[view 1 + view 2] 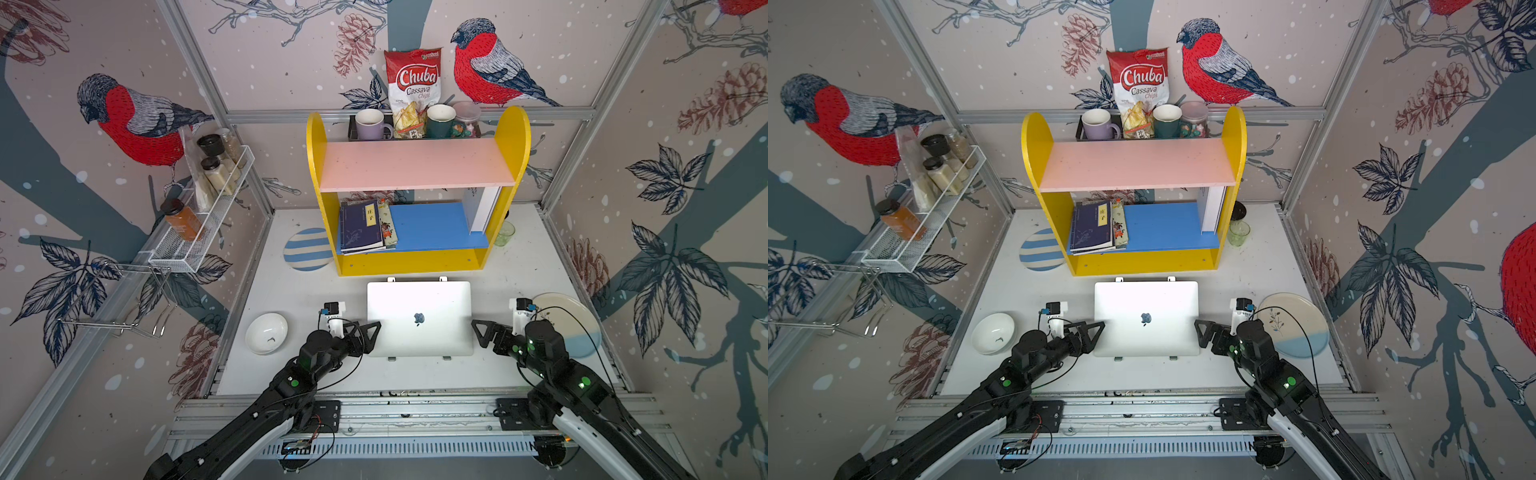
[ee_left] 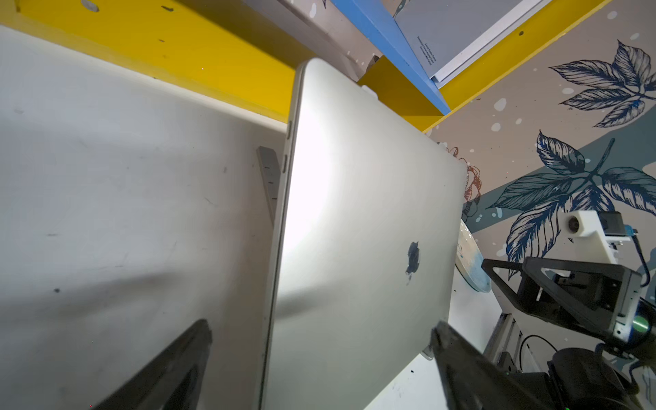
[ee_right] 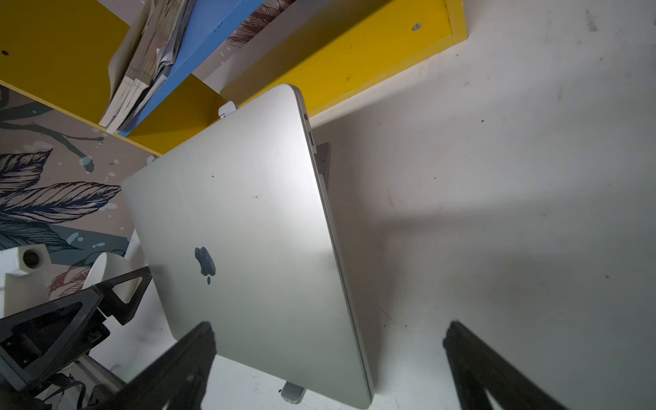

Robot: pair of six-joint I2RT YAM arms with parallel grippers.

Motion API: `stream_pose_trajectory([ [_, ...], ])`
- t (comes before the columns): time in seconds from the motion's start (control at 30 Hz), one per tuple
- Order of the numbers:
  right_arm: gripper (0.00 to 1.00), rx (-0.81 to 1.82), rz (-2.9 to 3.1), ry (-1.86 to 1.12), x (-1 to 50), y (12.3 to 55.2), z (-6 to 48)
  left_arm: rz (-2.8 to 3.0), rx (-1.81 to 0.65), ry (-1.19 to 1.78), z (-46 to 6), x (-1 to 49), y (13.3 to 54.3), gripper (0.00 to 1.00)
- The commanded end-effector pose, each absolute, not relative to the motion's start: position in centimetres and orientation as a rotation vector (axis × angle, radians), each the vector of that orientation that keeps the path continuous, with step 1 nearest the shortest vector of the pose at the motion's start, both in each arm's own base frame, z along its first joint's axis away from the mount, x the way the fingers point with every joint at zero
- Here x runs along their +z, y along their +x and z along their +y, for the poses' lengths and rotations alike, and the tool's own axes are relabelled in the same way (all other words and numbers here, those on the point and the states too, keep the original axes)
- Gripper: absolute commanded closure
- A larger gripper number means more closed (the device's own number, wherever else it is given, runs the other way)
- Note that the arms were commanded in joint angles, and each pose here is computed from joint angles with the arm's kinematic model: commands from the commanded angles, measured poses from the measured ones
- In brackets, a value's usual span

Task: Close the laptop lid and set it aside
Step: Pick up the laptop from the computer stand.

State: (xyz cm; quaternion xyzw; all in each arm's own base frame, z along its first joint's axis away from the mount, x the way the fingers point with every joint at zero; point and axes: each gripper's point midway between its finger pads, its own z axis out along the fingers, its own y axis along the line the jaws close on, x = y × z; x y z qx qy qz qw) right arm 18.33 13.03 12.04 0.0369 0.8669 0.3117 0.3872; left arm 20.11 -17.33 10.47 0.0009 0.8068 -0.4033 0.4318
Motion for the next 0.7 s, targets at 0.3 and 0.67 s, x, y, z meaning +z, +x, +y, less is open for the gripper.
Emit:
stream_pose_trajectory([
  [0.3,0.25,1.113,2.044,0.164,10.3,20.8,13.6,1.898,-1.001,0.185,-18.6,11.4,20.1,0.05],
  [0.67,0.27,1.157,1.989,0.149,11.0,20.9,13.8,1.951,-0.981,0.216,-18.5,9.8,20.0,0.14],
])
